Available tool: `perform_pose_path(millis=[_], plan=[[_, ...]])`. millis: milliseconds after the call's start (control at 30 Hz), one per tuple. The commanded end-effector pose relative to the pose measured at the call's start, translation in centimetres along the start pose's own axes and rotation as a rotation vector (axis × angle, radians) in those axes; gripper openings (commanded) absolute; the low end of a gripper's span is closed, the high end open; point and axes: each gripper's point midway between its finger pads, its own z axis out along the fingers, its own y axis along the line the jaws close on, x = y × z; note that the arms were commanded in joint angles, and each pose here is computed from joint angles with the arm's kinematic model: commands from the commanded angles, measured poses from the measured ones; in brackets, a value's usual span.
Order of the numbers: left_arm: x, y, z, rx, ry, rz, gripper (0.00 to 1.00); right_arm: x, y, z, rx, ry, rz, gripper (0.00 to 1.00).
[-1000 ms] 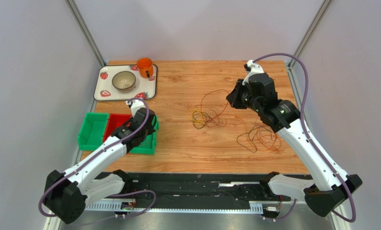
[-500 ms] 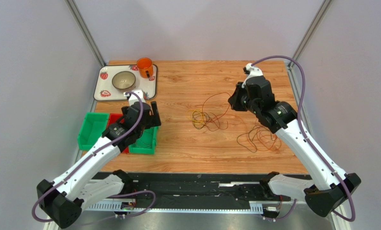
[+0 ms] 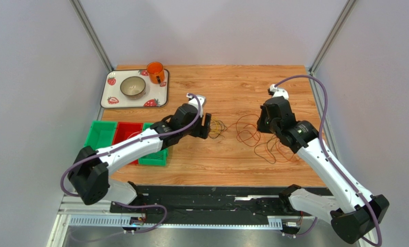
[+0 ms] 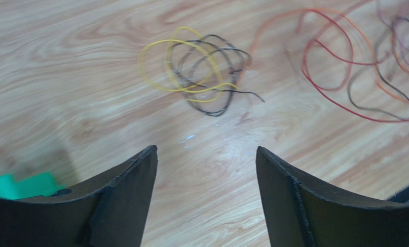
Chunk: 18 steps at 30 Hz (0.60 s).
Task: Untangle the cables
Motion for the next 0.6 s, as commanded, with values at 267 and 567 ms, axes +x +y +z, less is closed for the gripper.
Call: perform_pose_path(millis=[267,567], plan=[[-2.7,-8.0,1.9,0.367,-0.071,0.079,0.7,4.6,-3.2,2.2,0.115,0.092,0.016,1.0],[2.2,-16.6,3.7,0.551,0.024,0.236,0.75,4.6,-8.5,4.1,0.282,0.149,0.288,1.0]])
